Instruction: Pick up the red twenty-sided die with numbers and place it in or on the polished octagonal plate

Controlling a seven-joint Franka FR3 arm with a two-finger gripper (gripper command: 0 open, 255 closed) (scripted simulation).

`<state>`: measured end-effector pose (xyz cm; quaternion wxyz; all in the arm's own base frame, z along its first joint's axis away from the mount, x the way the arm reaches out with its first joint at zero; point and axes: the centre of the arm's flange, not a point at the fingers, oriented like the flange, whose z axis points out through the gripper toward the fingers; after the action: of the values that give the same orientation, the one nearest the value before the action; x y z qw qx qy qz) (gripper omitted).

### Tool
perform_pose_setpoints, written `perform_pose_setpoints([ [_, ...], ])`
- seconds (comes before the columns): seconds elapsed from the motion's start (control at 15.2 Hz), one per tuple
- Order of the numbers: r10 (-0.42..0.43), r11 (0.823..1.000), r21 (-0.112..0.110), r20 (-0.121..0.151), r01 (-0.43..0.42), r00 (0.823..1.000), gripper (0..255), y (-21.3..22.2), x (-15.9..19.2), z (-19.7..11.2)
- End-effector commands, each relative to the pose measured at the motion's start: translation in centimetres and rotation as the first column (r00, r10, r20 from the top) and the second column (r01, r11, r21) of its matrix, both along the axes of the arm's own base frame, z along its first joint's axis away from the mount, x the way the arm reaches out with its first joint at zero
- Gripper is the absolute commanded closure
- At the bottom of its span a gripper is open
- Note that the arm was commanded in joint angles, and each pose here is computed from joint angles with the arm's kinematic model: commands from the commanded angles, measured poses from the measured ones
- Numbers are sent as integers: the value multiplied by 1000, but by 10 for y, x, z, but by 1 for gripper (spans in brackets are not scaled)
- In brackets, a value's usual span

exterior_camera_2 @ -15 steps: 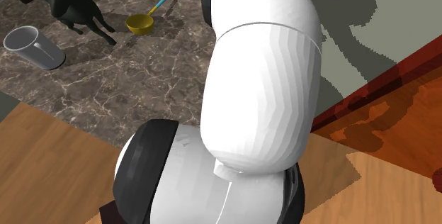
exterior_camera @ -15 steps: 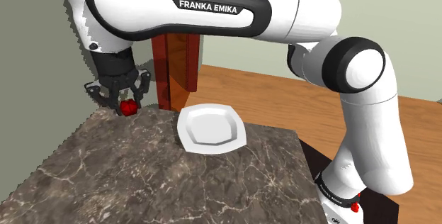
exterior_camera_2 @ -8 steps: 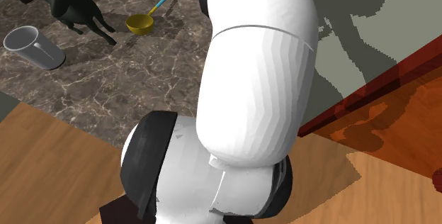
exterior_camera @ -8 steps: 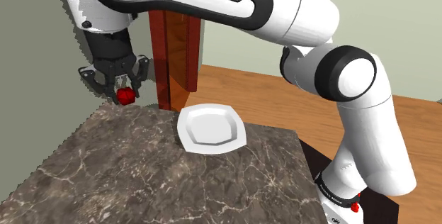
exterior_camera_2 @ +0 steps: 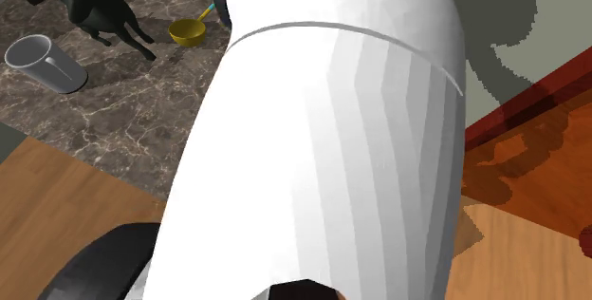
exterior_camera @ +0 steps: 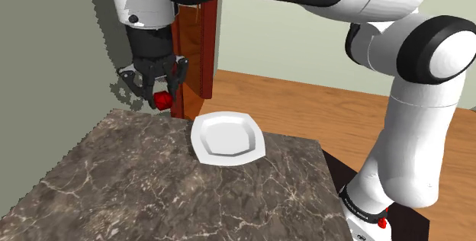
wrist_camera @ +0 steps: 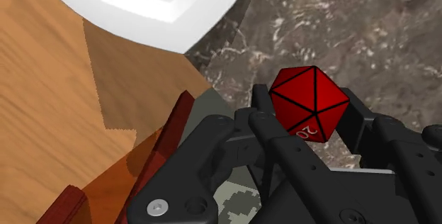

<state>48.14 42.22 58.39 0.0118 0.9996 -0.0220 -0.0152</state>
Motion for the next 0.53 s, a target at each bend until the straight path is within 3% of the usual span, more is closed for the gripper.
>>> perform_pose_setpoints([
  [0.0, -3, 1000, -2, -1, 3, 1000, 255, -20, -21, -2],
  [0.46, -3, 1000, -2, -1, 3, 1000, 255, -84, -88, 0],
])
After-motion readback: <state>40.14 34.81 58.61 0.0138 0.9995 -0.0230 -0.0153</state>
